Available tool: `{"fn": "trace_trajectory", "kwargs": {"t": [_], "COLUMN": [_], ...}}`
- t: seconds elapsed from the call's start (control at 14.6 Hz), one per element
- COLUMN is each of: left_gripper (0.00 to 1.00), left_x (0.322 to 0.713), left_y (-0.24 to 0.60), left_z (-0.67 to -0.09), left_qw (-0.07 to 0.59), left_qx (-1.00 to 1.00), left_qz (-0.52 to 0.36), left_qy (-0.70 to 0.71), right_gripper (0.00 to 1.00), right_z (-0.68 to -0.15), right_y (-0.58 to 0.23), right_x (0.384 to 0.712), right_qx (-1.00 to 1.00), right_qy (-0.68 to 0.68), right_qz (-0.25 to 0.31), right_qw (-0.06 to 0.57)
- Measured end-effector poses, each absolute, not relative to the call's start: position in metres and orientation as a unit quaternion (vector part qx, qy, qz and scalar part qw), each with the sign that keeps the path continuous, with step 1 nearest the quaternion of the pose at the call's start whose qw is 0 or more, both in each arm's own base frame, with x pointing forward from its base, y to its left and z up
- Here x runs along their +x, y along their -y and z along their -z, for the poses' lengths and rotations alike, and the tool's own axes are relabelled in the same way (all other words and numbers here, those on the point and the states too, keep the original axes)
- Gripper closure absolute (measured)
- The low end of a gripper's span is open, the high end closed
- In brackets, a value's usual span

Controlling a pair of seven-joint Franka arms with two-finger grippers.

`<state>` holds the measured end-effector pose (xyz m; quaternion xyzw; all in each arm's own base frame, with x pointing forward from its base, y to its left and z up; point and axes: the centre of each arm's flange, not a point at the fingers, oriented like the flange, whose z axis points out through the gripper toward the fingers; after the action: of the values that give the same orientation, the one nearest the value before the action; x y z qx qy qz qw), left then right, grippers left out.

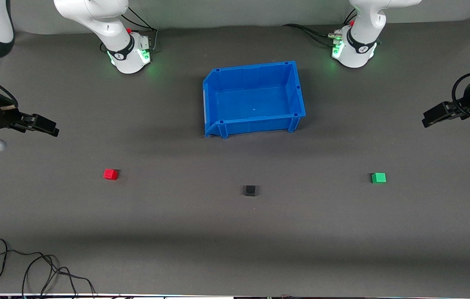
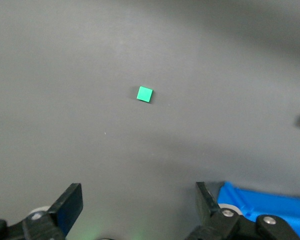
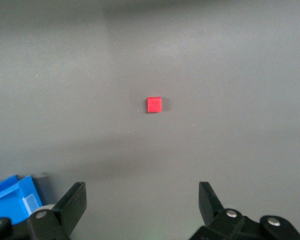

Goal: Attach green and red cubes to black cube
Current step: 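Reach the right gripper to the red cube while the left gripper nears the green cube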

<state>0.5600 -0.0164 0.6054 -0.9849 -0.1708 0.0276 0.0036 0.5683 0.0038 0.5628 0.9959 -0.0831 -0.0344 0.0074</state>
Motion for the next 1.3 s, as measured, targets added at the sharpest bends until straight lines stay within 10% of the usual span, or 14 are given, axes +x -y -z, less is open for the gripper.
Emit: {"fn": "trace_trajectory", "kwargs": {"t": [1.3], "left_gripper": [0.0], "left_x": [0.594], "left_y": [-0.081], "left_z": [-0.467], "left_qw": [-0.105], "left_qx": [-0.731], "left_qz": [-0.118], "left_qy": [0.664], "right_gripper": [0.0], "right_z": [-0.251], "right_y": [0.016], "right_x": [0.565], "right_qx": [0.995], "right_qy": [0.099], "right_qz": [-0.008], "right_qw": [0.012]}}
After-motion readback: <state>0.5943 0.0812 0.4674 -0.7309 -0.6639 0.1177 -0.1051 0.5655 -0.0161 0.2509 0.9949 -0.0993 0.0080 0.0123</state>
